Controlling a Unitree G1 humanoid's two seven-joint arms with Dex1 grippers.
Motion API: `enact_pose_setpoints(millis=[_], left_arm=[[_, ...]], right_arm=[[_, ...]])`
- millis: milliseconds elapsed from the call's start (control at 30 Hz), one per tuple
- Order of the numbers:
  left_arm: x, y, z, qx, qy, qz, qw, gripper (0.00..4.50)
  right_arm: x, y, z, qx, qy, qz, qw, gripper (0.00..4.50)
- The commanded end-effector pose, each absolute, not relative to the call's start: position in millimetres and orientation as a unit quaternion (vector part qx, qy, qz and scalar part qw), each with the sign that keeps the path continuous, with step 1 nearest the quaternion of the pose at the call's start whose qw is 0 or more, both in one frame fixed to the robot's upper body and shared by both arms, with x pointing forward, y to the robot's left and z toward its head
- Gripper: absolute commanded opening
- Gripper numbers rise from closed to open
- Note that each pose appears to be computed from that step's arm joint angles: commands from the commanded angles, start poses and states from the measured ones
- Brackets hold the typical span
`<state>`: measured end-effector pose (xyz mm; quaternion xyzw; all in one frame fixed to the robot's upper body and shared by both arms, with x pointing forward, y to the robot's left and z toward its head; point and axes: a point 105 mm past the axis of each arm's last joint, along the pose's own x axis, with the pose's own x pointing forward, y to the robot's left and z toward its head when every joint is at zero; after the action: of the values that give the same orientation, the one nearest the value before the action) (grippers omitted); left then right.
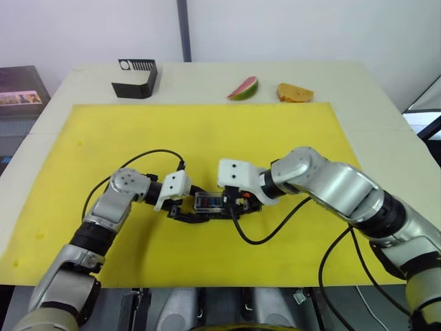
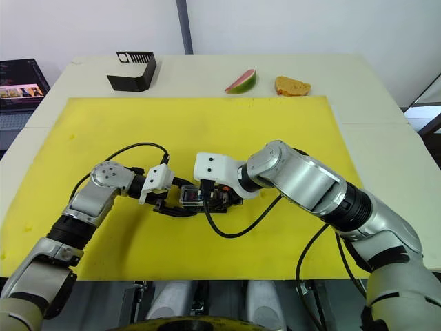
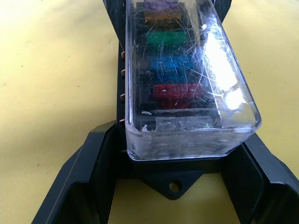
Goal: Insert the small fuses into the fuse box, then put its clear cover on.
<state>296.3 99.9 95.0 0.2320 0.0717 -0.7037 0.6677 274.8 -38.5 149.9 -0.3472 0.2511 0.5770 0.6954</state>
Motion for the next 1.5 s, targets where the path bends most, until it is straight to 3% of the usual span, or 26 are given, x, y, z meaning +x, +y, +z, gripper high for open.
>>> enact_pose_setpoints(millis=[33, 267, 467, 700, 933, 1033, 1267, 1500], left_arm=[[295, 97, 94, 0.233, 0.071, -0.703, 0.668, 2.74], [295, 95, 94, 0.233, 0.069, -0.704, 0.667, 2.74], [294, 95, 95, 0.233, 0.068, -0.705, 0.667, 2.7], [293, 96, 94, 0.233, 0.07, -0.703, 0.668, 2.7], [293, 97, 94, 0.232, 0.073, -0.7, 0.671, 2.7], [293, 97, 93, 0.231, 0.074, -0.7, 0.671, 2.7], [293, 96, 93, 0.234, 0.075, -0.703, 0.667, 2.7], [292, 96, 92, 0.236, 0.077, -0.706, 0.664, 2.7]], right_arm=[[278, -46, 151, -0.35, 0.256, 0.565, 0.702, 1.7], [276, -46, 148, -0.343, 0.259, 0.569, 0.701, 1.7], [276, -44, 153, -0.342, 0.246, 0.573, 0.703, 4.48], [273, -39, 183, -0.325, 0.198, 0.595, 0.708, 4.48], [265, -41, 230, -0.259, 0.101, 0.639, 0.717, 4.48], [264, -43, 232, -0.243, 0.066, 0.645, 0.722, 3.61], [269, -40, 226, -0.206, 0.025, 0.639, 0.74, 0.13], [273, -41, 220, -0.19, 0.028, 0.634, 0.749, 0.05]])
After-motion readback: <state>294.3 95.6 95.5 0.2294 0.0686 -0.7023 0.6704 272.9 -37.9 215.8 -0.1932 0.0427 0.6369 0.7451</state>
